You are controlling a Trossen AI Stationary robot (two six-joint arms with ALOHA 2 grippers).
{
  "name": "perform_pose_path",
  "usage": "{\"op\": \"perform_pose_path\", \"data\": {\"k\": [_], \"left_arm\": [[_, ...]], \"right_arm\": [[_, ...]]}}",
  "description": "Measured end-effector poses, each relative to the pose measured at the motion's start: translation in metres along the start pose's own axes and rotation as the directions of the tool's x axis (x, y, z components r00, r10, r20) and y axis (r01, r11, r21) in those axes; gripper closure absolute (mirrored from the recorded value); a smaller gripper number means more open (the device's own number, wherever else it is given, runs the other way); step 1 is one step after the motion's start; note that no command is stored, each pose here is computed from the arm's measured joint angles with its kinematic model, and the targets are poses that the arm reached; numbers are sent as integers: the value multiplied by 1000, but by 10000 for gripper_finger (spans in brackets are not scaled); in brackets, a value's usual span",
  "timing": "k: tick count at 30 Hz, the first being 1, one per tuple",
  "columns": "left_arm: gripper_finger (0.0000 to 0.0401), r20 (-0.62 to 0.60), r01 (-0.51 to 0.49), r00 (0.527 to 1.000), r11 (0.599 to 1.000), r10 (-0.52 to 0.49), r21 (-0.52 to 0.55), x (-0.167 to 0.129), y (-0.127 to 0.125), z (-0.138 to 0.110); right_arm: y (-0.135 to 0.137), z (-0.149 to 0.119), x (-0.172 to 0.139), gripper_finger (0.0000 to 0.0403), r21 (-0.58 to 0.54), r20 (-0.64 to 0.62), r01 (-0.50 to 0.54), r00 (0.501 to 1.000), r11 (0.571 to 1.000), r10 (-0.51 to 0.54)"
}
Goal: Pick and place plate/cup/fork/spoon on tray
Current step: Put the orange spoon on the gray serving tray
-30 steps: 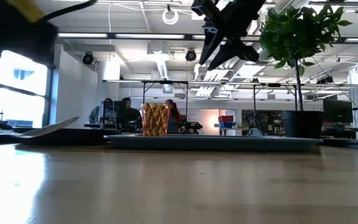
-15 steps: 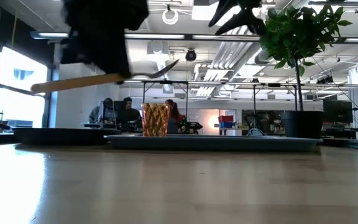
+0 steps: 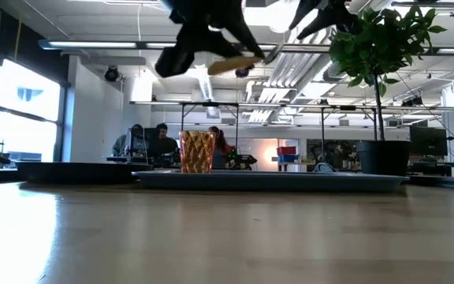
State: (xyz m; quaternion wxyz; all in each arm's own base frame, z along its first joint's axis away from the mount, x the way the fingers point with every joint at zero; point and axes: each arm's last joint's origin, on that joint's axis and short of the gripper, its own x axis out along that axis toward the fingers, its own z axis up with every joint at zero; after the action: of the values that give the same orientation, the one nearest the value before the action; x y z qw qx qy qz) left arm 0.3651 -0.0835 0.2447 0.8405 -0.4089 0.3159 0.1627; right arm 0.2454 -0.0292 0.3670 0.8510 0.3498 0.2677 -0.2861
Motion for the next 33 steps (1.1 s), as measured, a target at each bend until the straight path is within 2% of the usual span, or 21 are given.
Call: {"op": "perform_pose_path", "data": {"k": [5,13,20,31,33], "left_arm": [[362,-99,-78,992,996,74,-32,24,9,-20],[361,-199,-126,974,988,107,-86,57,17,-50],[361,-240,-145,965,977,104,-158,61,19,-54],[361,-287,-274,936,935,205,-225,65,30,-62],[361,-295,-271,936,930,193,-250,70,30,-65]], "right_arm": [[-3,-3,2,293,4,-34,42,999,999,-42],[-5,-4,2,293,-2,-21,80,997,997,-80],[-6,-5,2,293,-6,-24,92,995,996,-93],[-8,-6,2,293,-13,-40,107,993,994,-107],[-8,-6,2,293,-14,-43,110,993,994,-110]]}}
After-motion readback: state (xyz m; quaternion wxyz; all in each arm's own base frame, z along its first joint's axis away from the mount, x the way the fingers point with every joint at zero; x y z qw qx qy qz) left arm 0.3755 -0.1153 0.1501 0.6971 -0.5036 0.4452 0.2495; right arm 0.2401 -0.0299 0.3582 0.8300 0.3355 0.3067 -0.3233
